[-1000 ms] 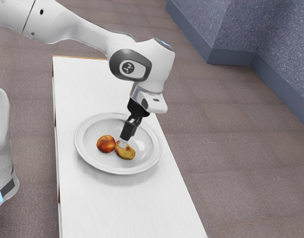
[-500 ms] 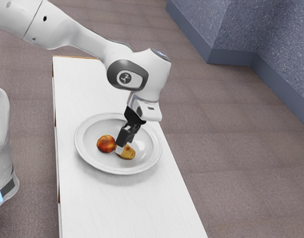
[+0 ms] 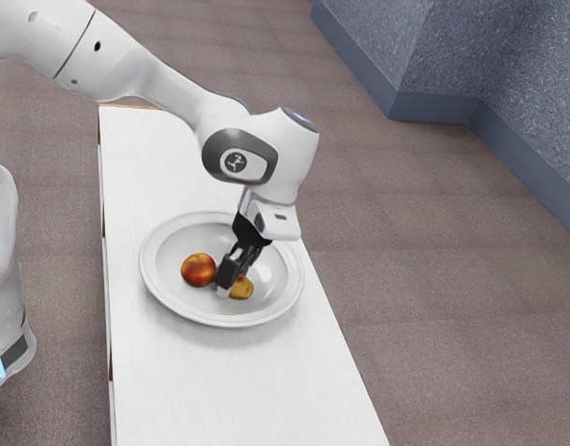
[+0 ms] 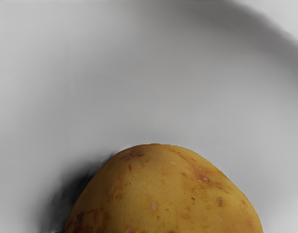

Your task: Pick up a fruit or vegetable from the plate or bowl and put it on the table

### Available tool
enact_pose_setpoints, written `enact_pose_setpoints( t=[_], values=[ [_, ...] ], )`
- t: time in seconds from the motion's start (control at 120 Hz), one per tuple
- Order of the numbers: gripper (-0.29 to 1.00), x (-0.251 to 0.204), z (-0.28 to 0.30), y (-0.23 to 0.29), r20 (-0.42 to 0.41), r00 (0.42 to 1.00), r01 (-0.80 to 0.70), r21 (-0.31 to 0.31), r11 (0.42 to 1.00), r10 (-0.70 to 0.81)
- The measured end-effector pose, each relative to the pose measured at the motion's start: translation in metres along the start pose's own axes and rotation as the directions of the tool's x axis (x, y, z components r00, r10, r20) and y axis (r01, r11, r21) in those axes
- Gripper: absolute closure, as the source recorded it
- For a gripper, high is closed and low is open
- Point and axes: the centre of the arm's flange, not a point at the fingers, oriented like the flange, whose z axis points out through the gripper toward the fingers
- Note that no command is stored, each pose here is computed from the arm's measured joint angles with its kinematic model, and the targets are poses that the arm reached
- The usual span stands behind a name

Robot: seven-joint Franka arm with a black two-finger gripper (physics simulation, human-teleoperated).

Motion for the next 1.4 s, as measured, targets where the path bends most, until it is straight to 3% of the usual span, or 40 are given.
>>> enact_pose_setpoints(
  t=[0.175, 0.492, 0.742, 1.4],
  values=[
    [0.47, 0.000, -0.002, -0.001, -0.004, 1.000, -0.008, 0.011, 1.000, 0.008],
    [0.43, -0.004, -0.052, 0.010, -0.094, 0.995, -0.022, 0.090, 0.996, 0.031],
    [0.44, -0.053, -0.106, -0.070, -0.185, 0.976, 0.140, 0.112, 0.984, -0.117],
    [0.43, -0.199, -0.108, -0.152, -0.033, 0.926, 0.378, 0.040, 0.925, -0.377]
  ],
)
